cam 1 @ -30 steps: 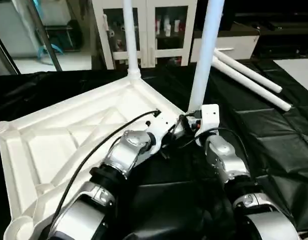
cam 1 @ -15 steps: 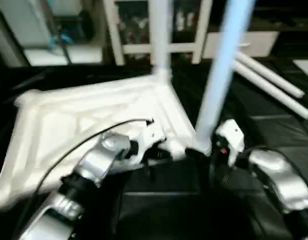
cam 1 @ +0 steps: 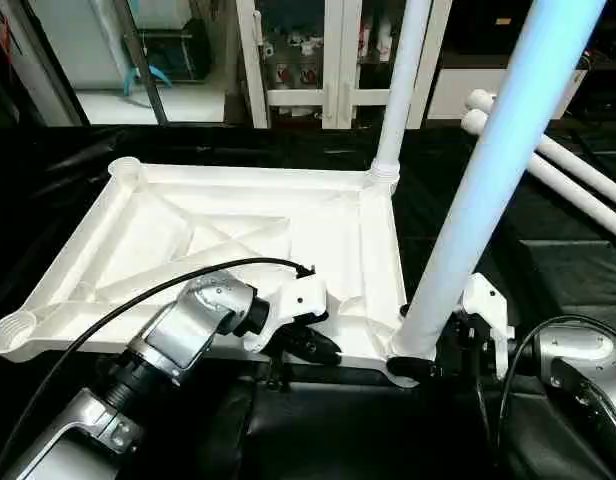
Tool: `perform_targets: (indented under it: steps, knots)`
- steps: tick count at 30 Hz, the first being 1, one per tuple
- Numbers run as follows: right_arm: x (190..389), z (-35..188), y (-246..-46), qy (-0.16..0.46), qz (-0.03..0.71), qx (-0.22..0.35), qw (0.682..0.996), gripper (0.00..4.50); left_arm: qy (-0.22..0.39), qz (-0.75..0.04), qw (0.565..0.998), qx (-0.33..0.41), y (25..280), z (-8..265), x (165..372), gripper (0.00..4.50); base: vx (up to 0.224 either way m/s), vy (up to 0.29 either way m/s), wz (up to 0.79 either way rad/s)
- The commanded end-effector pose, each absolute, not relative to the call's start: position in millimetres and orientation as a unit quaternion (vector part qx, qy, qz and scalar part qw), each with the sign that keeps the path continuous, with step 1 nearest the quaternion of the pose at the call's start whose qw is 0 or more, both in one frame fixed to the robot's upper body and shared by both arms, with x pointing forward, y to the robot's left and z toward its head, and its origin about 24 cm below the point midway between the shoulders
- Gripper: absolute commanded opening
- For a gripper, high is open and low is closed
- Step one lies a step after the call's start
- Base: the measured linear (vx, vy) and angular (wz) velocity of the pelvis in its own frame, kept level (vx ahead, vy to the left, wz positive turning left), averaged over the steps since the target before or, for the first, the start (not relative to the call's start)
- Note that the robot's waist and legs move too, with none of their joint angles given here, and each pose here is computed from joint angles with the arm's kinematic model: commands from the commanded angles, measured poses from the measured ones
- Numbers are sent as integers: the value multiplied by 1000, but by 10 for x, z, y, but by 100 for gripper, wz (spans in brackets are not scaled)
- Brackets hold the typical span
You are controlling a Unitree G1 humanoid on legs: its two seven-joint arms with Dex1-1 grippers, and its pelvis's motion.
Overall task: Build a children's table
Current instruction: Rotate leg to tighten
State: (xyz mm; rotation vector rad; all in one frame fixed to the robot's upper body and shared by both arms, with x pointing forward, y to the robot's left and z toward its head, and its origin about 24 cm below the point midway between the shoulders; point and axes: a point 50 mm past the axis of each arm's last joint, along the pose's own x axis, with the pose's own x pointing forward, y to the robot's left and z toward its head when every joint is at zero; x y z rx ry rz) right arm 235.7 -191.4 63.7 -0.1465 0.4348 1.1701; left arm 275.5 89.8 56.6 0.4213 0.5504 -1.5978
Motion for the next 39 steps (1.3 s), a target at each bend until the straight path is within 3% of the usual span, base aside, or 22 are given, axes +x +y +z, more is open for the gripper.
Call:
perform_targets:
  steps: [1, 16, 25, 28, 31, 35, 39]
  knots:
    - [2339, 671, -1911, 202, 552, -65, 806, 410, 257, -711, 628, 185, 891, 532, 2720, 0, 0, 0, 0]
    - [2284, 644, -1918, 230, 568, -72, 787, 287, 258, -706, 632, 186, 904, 518, 2730, 0, 0, 0, 0]
    - [2328, 633, -1884, 218, 560, -62, 797, 275, 257, -703, 637, 185, 904, 518, 2744, 0, 0, 0, 0]
    - [2449, 531, -1851, 203, 497, -53, 842, 274, 252, -682, 661, 185, 881, 498, 2798, 0, 0, 0, 0]
    - [2642, 290, -1796, 205, 373, -53, 903, 274, 245, -618, 723, 186, 794, 445, 2949, 0, -40, -6, -4]
    - [2852, 123, -1661, 208, 250, 10, 946, 273, 240, -562, 776, 159, 635, 421, 3070, 0, -60, 10, -2]
    - [3098, 2, -1466, 215, 139, 8, 967, 273, 252, -486, 826, 135, 441, 386, 3190, 0, -66, 34, -7]
